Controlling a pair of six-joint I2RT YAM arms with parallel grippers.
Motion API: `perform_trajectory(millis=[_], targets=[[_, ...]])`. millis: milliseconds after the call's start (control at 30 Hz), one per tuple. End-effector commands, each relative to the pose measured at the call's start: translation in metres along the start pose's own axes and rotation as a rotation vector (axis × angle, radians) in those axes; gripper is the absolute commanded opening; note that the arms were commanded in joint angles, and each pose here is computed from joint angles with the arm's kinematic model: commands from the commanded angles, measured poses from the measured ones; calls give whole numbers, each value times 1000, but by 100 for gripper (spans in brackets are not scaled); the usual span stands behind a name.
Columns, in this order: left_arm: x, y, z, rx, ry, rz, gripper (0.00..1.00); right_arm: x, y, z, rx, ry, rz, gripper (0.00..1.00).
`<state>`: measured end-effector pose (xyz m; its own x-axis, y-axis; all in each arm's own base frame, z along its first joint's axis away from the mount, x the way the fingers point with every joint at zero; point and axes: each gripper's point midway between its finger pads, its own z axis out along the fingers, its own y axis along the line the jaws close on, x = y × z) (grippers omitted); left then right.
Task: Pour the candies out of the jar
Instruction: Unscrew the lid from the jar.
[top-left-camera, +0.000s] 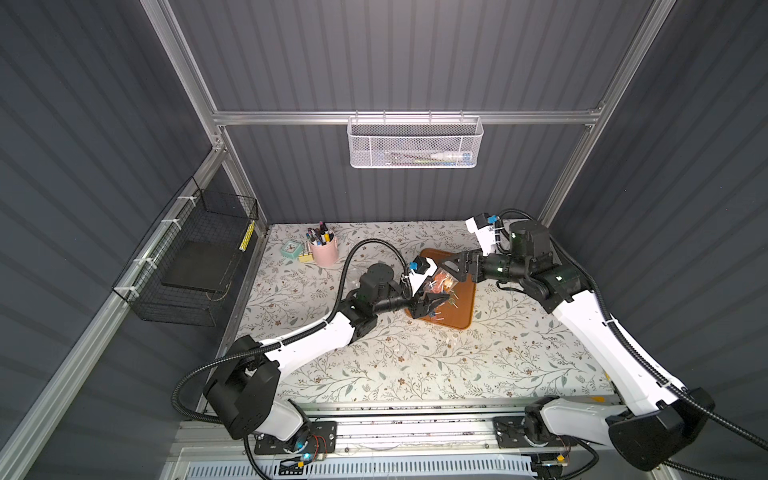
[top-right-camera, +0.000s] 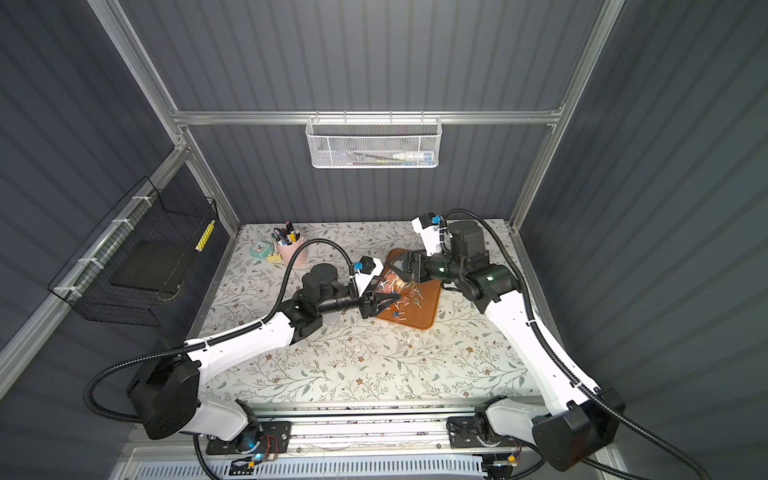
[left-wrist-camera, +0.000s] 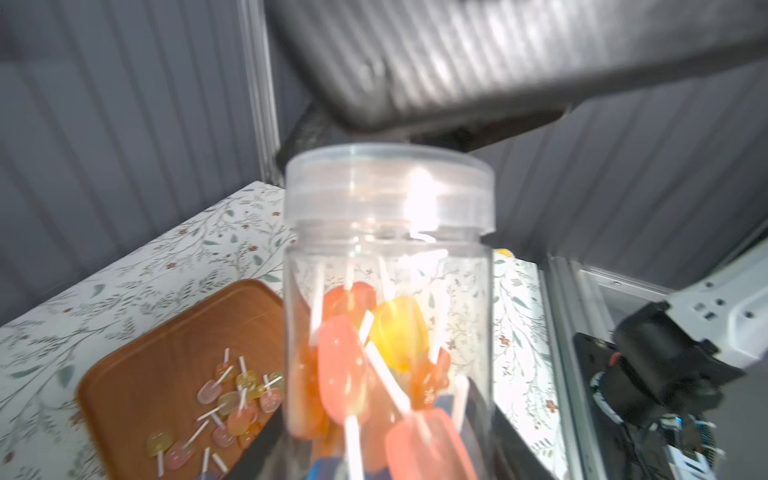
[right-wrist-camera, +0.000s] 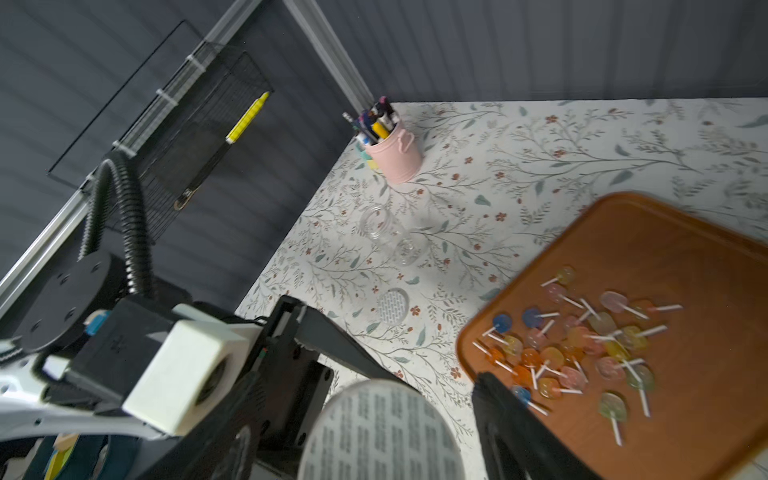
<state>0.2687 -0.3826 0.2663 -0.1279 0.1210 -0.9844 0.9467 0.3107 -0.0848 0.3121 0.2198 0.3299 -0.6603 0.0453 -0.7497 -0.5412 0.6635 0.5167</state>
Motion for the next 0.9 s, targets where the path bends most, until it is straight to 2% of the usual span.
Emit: perform_trajectory(millis=[0,167,600,867], targets=[[-15,13,-8,-114,-48,57,0,1,-14,-6,97,-15,100,81],[-16,23,-10,-187,-65,65,0,6,-13,1,74,-5,187,81],[-12,19,-4,-194,-38,99,0,6,-15,22,71,19,240,79],[-12,17,-2,-186,-31,104,0,5,-16,22,99,13,223,67]])
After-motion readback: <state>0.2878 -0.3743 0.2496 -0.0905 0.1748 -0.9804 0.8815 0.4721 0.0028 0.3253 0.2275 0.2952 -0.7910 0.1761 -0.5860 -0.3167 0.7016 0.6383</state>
